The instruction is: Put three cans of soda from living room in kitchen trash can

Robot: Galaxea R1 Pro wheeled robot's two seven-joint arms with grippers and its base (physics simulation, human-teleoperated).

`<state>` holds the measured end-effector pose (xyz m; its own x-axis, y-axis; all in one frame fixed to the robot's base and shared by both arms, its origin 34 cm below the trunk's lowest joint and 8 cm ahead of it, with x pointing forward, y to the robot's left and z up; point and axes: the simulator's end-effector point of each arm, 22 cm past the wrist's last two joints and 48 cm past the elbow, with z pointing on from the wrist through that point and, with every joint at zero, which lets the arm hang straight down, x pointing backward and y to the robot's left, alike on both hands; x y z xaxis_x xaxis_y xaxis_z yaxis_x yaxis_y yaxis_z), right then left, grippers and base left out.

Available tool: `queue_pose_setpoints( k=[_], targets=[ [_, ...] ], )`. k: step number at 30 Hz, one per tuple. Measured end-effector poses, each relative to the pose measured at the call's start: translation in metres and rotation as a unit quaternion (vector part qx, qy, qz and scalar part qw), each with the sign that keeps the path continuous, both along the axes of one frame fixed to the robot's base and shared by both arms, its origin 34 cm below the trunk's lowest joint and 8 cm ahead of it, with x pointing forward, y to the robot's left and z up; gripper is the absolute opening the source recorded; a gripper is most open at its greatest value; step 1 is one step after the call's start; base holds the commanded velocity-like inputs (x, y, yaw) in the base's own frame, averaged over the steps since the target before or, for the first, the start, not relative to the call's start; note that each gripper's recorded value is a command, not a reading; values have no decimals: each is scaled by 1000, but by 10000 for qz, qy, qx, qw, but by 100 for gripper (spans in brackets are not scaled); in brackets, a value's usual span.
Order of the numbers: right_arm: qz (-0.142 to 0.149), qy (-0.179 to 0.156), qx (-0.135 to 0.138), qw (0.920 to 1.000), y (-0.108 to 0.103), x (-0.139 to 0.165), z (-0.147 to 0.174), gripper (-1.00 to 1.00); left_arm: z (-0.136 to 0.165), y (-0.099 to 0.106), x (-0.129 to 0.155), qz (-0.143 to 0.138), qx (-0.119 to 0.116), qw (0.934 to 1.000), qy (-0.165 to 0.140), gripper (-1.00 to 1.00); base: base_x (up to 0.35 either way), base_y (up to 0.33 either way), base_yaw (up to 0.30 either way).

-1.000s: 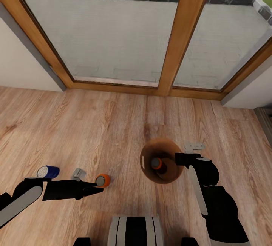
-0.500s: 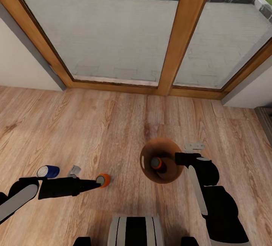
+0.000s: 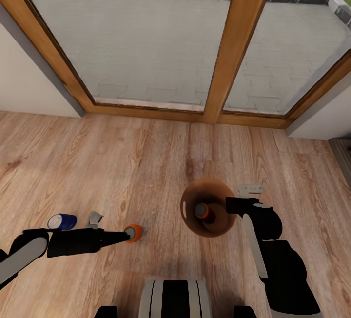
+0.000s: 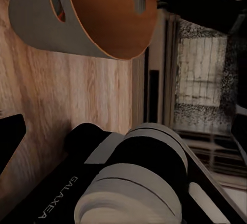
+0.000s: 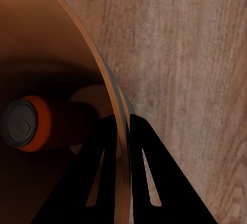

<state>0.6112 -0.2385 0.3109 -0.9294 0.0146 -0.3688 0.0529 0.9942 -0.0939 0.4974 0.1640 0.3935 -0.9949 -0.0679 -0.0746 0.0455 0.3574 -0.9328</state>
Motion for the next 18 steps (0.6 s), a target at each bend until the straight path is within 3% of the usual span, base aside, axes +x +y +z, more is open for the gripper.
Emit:
queue_pose_setpoints(
  k=[7,18],
  targets=[
    [5,-1,0,10000,0,0,0,-100,-10,-6,-3,61,-24,9999,127,100,0,0,0],
    [5,1,2,10000,0,0,0,-100,-23,-20,-6,15,13,10000,88,100,0,0,0]
  ],
)
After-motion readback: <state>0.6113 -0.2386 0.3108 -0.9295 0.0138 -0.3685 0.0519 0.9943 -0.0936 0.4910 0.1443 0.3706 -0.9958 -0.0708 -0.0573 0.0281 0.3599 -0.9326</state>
